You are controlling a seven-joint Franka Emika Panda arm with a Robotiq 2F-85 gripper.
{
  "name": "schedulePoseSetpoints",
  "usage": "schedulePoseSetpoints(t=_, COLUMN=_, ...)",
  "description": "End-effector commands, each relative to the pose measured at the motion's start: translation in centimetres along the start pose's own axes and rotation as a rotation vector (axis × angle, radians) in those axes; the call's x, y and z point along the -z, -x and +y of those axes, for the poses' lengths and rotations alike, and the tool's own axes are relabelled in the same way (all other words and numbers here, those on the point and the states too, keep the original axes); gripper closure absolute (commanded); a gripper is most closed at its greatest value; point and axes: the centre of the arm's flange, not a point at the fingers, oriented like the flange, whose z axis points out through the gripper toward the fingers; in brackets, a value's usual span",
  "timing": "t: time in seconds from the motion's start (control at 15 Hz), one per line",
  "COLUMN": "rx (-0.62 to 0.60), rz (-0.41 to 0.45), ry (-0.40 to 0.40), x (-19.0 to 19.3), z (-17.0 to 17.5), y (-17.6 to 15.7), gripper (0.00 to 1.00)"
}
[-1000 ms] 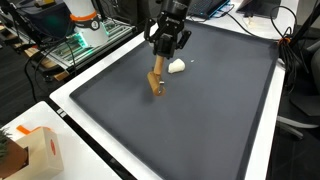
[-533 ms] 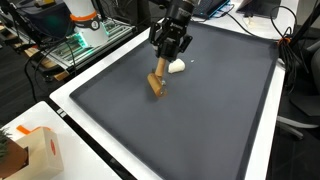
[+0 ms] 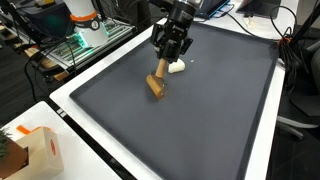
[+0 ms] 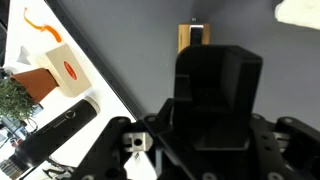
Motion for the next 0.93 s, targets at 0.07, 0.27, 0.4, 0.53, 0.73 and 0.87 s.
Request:
schedulePoseSetpoints(t=0.07, rx=0.032, rz=0.014, ry=0.050, x=-0.31, z=-0.64, y=0.30, gripper=0.77)
schedulePoseSetpoints(t=0.27, rx=0.055, rz=-0.001, ry=0.055, x=-0.36, z=-0.59, y=0.35, gripper=0.77)
schedulePoseSetpoints(t=0.4, rx=0.074, rz=-0.010, ry=0.056, x=-0.40, z=-0.55, y=0.43, gripper=0.77)
schedulePoseSetpoints(t=0.53, rx=0.094, rz=-0.018, ry=0.058, x=-0.45, z=-0.55, y=0.55, gripper=0.77)
schedulePoseSetpoints(t=0.73, rx=0.121, rz=-0.032, ry=0.052, x=-0.45, z=-0.51, y=0.60, gripper=0.77)
schedulePoseSetpoints(t=0.87, rx=0.146, rz=-0.050, ry=0.038, x=-0.35, z=-0.37, y=0.52, gripper=0.77)
